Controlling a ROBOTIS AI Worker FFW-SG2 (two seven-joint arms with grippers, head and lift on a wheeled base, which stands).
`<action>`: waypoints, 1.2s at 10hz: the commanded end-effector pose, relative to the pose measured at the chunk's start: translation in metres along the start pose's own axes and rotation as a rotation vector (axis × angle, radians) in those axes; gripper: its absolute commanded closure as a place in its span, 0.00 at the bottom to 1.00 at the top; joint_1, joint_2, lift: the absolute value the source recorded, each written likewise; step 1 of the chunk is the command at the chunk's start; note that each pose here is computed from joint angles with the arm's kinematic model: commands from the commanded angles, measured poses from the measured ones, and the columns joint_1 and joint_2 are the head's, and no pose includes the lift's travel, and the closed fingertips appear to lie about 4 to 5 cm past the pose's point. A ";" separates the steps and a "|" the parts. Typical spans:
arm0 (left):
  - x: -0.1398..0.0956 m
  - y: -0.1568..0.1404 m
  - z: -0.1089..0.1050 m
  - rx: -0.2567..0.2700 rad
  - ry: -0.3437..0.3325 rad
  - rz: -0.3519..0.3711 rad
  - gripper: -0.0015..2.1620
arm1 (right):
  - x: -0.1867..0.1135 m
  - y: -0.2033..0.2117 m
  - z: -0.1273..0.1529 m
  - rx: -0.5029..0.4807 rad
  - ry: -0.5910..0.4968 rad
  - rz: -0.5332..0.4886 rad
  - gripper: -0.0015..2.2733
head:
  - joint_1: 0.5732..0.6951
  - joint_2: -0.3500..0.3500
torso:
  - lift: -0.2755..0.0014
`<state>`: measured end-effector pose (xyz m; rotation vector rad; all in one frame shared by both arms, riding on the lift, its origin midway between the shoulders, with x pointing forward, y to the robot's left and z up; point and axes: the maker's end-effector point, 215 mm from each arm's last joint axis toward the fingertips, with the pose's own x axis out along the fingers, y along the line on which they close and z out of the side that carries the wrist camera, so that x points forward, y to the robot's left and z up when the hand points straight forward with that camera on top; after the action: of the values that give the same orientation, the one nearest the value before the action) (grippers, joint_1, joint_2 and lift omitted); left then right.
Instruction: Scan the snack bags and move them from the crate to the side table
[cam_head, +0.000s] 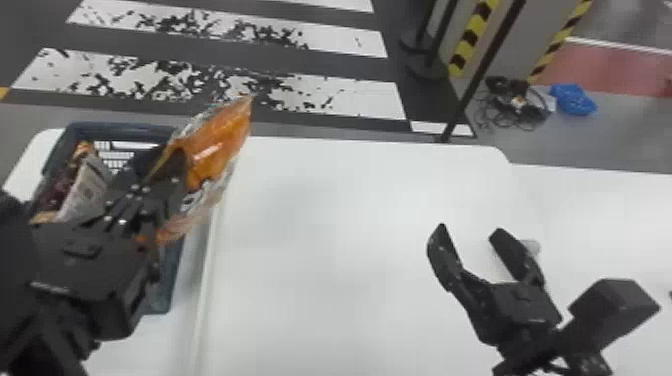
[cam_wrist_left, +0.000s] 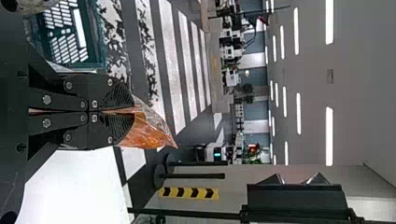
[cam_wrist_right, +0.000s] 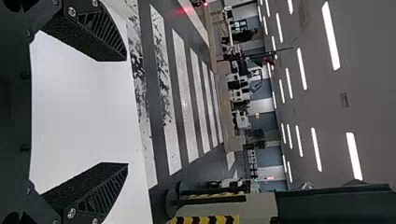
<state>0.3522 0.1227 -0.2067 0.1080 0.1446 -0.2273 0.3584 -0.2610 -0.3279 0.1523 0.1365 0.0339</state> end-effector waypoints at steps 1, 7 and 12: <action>-0.005 -0.016 0.004 0.002 0.025 -0.048 0.92 | 0.002 -0.011 0.008 0.005 -0.019 -0.017 0.06 | 1.00 0.18 | 0.68; 0.015 -0.061 -0.038 -0.010 0.101 -0.154 0.92 | 0.001 -0.022 0.005 0.010 -0.013 -0.034 0.06 | 1.00 0.00 | 0.68; 0.053 -0.100 -0.053 -0.202 0.014 -0.305 0.92 | -0.002 -0.021 0.002 -0.001 -0.006 -0.031 0.06 | 1.00 0.00 | 0.68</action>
<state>0.3693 0.0233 -0.2765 -0.0730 0.1961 -0.5095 0.3569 -0.2820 -0.3291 0.1519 0.1337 0.0031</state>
